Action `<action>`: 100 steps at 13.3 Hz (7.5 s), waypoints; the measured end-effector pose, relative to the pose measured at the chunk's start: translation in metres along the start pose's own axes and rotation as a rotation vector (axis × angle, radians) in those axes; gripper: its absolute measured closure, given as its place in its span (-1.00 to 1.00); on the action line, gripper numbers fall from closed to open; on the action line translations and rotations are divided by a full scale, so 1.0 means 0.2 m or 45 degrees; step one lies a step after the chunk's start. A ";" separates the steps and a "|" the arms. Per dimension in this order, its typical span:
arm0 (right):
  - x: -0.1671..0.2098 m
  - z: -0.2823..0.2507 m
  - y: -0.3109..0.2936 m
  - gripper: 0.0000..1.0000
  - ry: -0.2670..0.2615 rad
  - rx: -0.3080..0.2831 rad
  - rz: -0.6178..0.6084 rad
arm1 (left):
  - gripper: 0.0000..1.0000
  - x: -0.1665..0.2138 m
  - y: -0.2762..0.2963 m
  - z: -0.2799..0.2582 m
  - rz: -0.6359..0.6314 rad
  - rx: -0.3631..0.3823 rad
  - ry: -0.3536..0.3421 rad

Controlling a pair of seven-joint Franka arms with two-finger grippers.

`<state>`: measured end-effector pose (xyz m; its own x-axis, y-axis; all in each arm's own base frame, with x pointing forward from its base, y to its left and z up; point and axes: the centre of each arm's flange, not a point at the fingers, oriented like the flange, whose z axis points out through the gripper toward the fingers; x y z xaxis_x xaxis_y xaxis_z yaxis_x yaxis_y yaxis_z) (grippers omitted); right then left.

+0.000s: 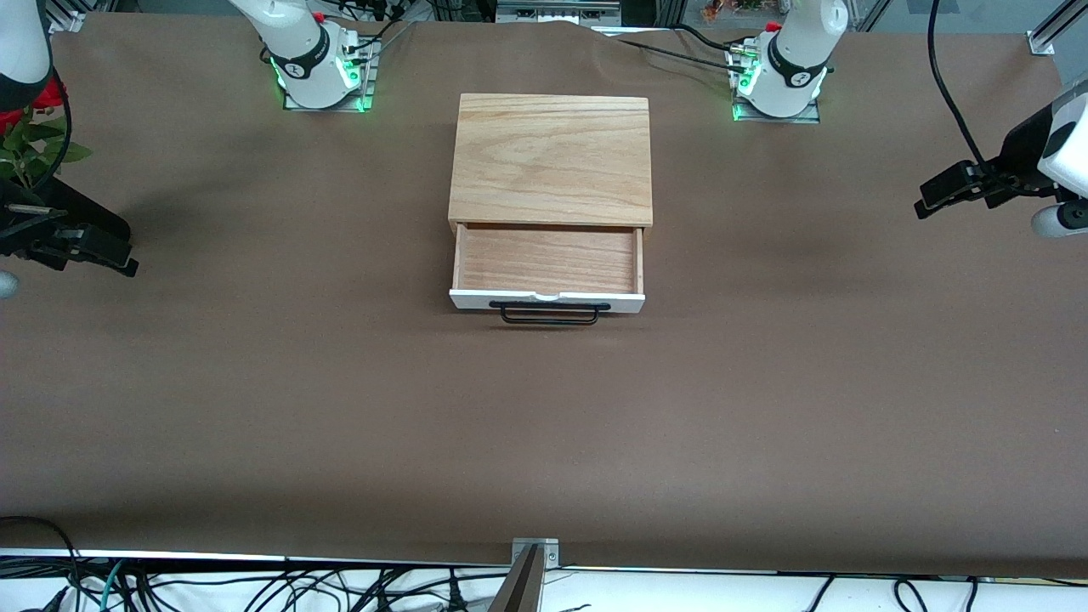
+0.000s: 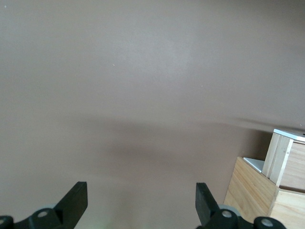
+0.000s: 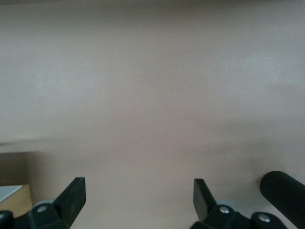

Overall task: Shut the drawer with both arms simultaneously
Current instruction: 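Move the left gripper toward the open drawer's white front, then bring the left gripper to the drawer front while the right gripper approaches, then push the white drawer front into the cabinet with both grippers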

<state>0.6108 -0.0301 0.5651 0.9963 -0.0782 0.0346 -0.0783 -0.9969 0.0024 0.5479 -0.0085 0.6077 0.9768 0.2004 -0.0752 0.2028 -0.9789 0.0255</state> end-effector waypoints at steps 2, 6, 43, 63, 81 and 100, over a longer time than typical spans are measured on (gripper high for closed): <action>0.00 0.00 -0.01 -1.00 0.000 -0.005 -0.006 | -1.00 0.00 0.02 0.01 0.011 0.014 -0.005; 0.00 0.00 -0.01 -1.00 0.001 -0.007 -0.008 | -1.00 -0.01 0.06 0.04 0.032 0.031 -0.006; 0.07 0.23 -0.29 -1.00 -0.055 -0.002 -0.114 | -1.00 0.33 1.27 1.21 0.034 -0.742 -0.264; -0.07 1.19 -1.74 -1.00 -0.107 0.336 -0.424 | -1.00 0.22 1.58 1.65 0.203 -0.556 -0.351; -0.35 1.35 -2.10 -1.00 -0.248 0.331 -0.557 | -1.00 0.13 1.58 1.67 0.170 -0.486 -0.524; -0.47 1.40 -2.10 -1.00 -0.608 0.273 -0.601 | -0.92 0.01 1.57 1.61 0.170 -0.361 -0.650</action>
<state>0.5587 0.3944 0.2809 0.8319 0.4185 -0.3644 0.3256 -0.8999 -0.2900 0.5918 -0.3287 0.2949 0.8529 -0.0368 -0.5208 0.1596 -0.9314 0.3271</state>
